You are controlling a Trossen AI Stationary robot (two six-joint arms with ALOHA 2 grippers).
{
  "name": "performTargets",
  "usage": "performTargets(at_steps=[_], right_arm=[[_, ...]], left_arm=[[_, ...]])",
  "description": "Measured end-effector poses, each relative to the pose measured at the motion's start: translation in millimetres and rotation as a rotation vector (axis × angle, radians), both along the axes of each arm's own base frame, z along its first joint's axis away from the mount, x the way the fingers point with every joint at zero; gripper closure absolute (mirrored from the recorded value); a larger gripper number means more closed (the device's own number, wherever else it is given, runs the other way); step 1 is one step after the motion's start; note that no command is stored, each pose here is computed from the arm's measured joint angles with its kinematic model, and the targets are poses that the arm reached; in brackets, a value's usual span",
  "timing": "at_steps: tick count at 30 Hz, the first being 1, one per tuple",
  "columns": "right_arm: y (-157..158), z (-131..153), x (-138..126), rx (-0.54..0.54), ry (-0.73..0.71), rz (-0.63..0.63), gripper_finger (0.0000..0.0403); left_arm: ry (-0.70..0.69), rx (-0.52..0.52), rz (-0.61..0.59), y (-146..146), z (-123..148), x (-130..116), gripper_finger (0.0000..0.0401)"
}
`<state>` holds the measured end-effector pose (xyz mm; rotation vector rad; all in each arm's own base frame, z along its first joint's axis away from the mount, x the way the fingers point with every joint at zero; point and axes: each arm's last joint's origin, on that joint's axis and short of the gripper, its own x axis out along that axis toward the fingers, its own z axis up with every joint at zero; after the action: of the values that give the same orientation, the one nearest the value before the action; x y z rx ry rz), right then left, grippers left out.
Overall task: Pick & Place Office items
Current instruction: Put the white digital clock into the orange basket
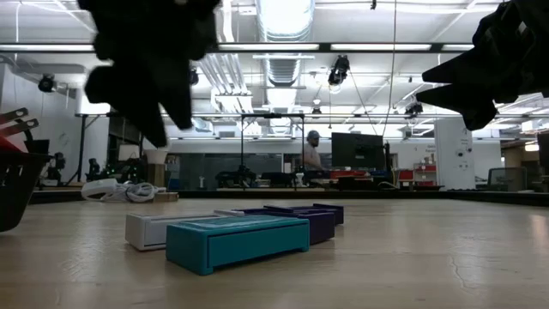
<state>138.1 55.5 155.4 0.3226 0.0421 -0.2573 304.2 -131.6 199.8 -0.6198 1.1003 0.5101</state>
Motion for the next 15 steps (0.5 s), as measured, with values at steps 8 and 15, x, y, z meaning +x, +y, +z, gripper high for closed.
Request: performTargets(at_steps=[8,15], right_arm=[[0,0,0,0.0,0.0,0.0,0.0193],[0,0,0,0.0,0.0,0.0,0.0193]], left_arm=[[0.04,0.046,-0.086,-18,-19,44,0.0144],[0.105,0.022,-0.102,-35,-28,69,0.0144]])
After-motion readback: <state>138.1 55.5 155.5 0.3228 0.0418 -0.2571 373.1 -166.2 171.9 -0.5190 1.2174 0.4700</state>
